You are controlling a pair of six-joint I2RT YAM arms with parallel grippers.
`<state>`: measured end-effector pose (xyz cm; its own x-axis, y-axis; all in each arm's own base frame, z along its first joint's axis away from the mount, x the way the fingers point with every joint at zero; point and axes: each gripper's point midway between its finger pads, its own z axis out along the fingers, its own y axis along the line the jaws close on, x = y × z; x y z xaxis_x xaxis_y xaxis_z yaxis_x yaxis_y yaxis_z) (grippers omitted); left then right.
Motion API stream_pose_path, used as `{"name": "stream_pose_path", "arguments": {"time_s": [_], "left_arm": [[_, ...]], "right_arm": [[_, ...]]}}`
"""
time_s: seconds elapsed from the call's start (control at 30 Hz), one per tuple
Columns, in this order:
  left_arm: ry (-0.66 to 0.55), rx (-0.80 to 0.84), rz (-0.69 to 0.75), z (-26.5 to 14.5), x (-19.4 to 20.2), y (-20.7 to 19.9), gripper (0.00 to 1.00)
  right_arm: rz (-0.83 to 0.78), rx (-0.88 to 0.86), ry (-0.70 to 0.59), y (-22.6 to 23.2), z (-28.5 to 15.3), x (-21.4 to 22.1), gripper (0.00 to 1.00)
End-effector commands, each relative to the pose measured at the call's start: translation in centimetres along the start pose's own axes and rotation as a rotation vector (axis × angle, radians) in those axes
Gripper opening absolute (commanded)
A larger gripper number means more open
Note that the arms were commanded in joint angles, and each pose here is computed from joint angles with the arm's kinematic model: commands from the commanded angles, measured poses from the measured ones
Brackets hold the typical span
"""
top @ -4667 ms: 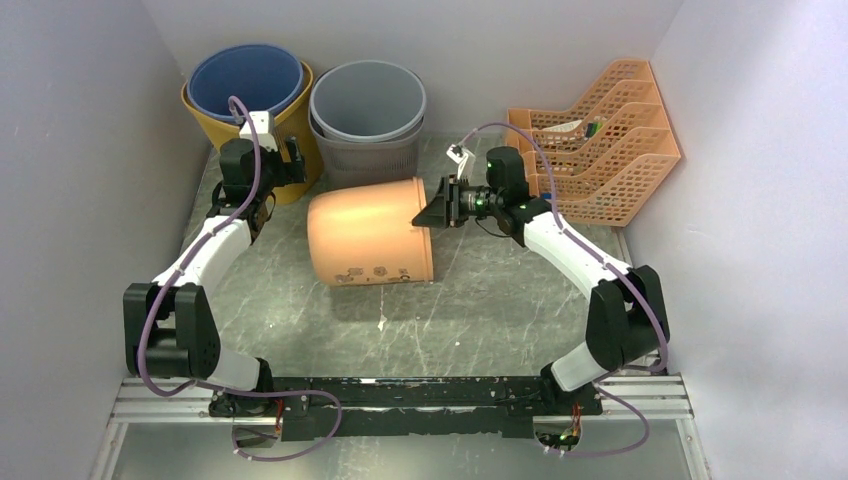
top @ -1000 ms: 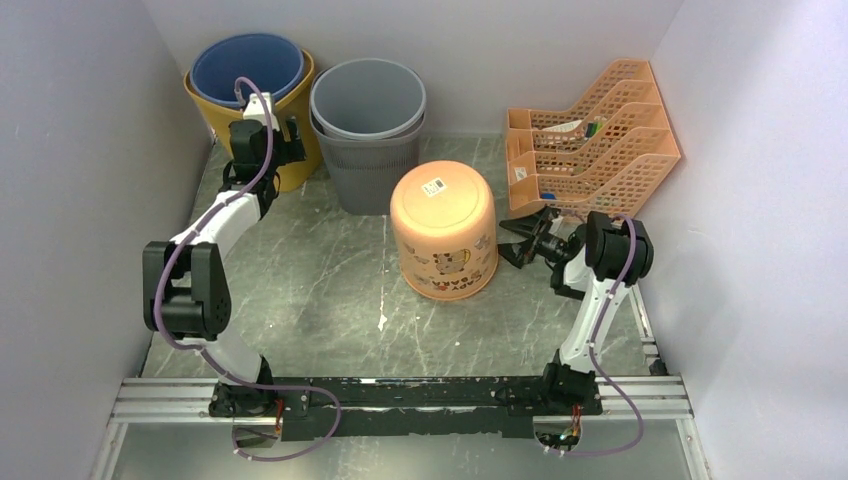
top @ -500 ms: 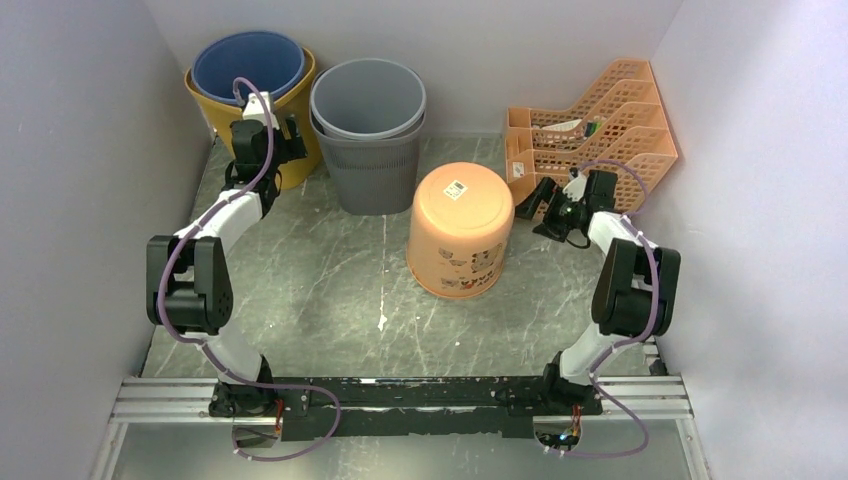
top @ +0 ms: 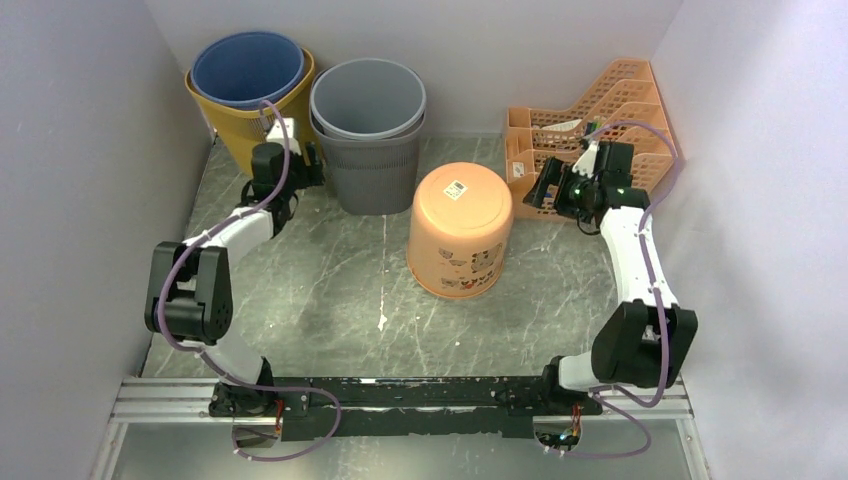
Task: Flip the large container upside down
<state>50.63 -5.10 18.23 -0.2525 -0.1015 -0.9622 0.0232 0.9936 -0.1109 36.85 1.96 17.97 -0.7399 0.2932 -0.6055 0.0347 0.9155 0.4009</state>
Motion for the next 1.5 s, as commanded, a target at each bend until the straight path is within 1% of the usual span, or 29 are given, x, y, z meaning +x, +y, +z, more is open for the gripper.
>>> {"name": "stream_pose_path", "arguments": {"time_s": [0.0, 0.13, 0.23, 0.33, 0.47, 0.57, 0.67, 0.77, 0.97, 1.07, 1.13, 1.27, 1.37, 1.47], "left_arm": [[0.015, 0.148, -0.001, -2.4, 0.8, -5.8, 0.84], [0.045, 0.209, -0.025, -4.1, 2.3, -8.8, 0.83], [0.067, 0.249, -0.013, -5.2, 3.2, -11.1, 0.82], [0.066, 0.265, -0.008, -6.1, 3.5, -12.5, 0.82], [0.056, 0.213, -0.036, -6.6, 3.5, -11.6, 0.82], [0.044, 0.157, -0.032, -7.1, 2.8, -10.4, 0.83], [0.035, 0.148, -0.054, -8.1, 2.5, -9.9, 0.82], [0.052, 0.172, -0.080, -9.3, 3.1, -10.1, 0.80], [0.099, 0.224, -0.066, -12.0, 4.8, -12.1, 0.77], [0.124, 0.259, -0.115, -12.9, 5.8, -13.8, 0.74], [0.141, 0.297, -0.116, -13.6, 6.7, -15.6, 0.73], [0.171, 0.326, -0.101, -13.2, 8.1, -18.6, 0.73], [0.162, 0.310, -0.123, -11.9, 7.9, -19.8, 0.73], [0.154, 0.291, -0.114, -10.7, 7.7, -21.1, 0.72]], "right_arm": [[-0.049, 0.104, -0.006, -0.1, -3.1, -0.7, 1.00], [-0.102, 0.136, -0.043, 1.3, -4.7, -1.5, 1.00], [-0.132, 0.163, -0.071, 2.3, -6.0, -2.2, 1.00], [-0.164, 0.194, -0.118, 3.4, -7.7, -3.7, 1.00], [-0.186, 0.182, -0.154, 4.3, -9.0, -4.9, 1.00], [-0.190, 0.151, -0.115, 4.7, -8.7, -4.5, 1.00], [-0.179, 0.128, -0.098, 5.1, -8.3, -4.2, 1.00], [-0.187, 0.107, -0.144, 6.1, -8.8, -4.9, 1.00], [-0.237, 0.083, -0.224, 8.7, -10.5, -7.3, 1.00], [-0.256, 0.059, -0.211, 9.7, -9.8, -7.1, 1.00], [-0.269, 0.050, -0.202, 10.2, -9.5, -6.9, 1.00], [-0.281, 0.025, -0.212, 11.1, -9.5, -7.3, 1.00], [-0.299, 0.014, -0.222, 11.8, -9.9, -7.8, 1.00], [-0.315, 0.018, -0.223, 12.0, -10.3, -8.0, 1.00]]}}
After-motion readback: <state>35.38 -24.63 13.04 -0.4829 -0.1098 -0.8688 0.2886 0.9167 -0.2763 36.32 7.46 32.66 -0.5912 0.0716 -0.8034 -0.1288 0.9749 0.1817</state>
